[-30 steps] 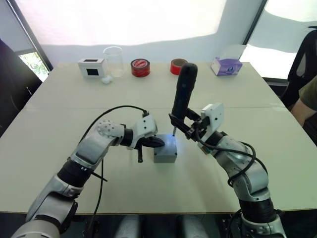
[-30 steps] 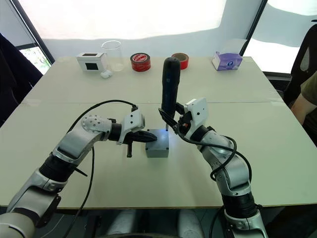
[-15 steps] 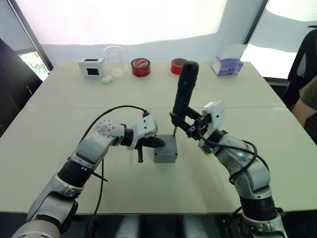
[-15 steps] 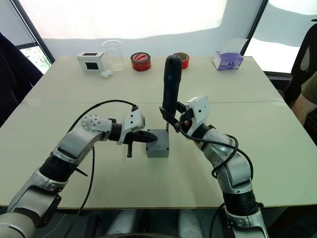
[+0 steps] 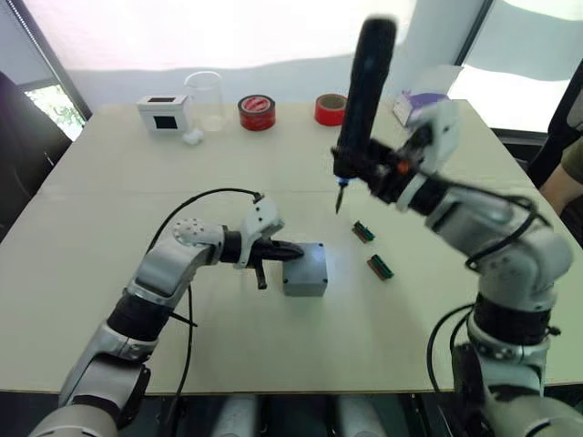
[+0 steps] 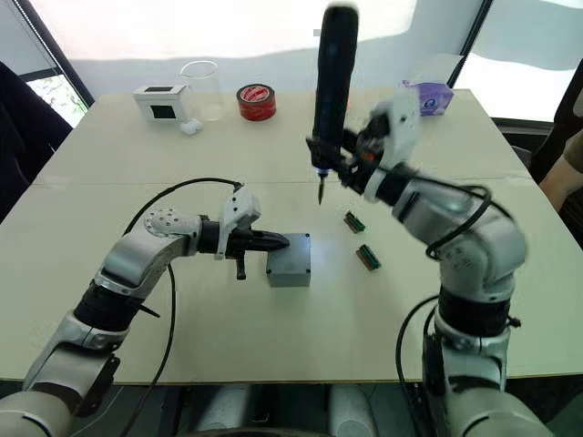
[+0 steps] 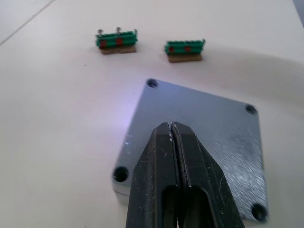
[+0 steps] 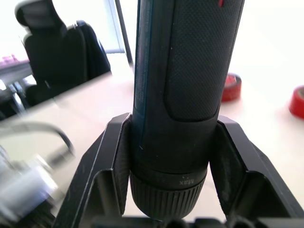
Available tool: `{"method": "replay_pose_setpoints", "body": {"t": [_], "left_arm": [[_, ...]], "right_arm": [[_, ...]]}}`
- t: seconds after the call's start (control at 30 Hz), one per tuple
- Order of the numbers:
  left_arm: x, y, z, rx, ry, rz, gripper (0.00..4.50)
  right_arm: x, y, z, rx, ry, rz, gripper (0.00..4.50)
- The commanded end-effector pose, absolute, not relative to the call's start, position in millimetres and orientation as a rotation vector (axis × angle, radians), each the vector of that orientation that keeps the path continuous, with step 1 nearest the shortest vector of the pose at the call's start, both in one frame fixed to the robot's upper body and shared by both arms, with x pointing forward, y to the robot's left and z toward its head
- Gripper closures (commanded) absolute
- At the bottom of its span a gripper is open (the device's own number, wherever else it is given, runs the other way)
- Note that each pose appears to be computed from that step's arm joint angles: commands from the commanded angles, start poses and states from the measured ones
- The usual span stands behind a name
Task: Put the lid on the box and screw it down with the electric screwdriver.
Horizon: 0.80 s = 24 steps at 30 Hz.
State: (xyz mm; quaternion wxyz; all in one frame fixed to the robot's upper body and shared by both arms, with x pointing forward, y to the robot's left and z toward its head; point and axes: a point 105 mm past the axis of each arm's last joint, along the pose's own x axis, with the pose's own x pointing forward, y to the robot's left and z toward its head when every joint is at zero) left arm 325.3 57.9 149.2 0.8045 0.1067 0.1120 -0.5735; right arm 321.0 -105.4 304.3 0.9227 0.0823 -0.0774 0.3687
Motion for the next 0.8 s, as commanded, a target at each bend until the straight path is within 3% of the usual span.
{"method": "replay_pose_setpoints", "body": {"t": [0.03,0.27,0.37,0.53,0.8], "left_arm": [[335,64,198,0.186,0.053,-1.177,4.5],[333,68,216,0.271,-0.025,-1.188,4.5],[289,57,216,0.249,0.066,-1.494,4.5],[267,54,196,0.409,0.142,-1.621,4.5],[262,50,190,0.418,0.144,-1.632,4.5]], "right_arm": [[325,-131,314,0.268,-0.08,0.718,2.74],[334,-201,284,0.158,0.181,0.476,2.74],[311,-249,219,0.164,0.583,0.39,2.74],[289,-286,168,0.266,0.845,0.283,2.74],[289,-300,148,0.248,0.967,0.201,2.74]]}}
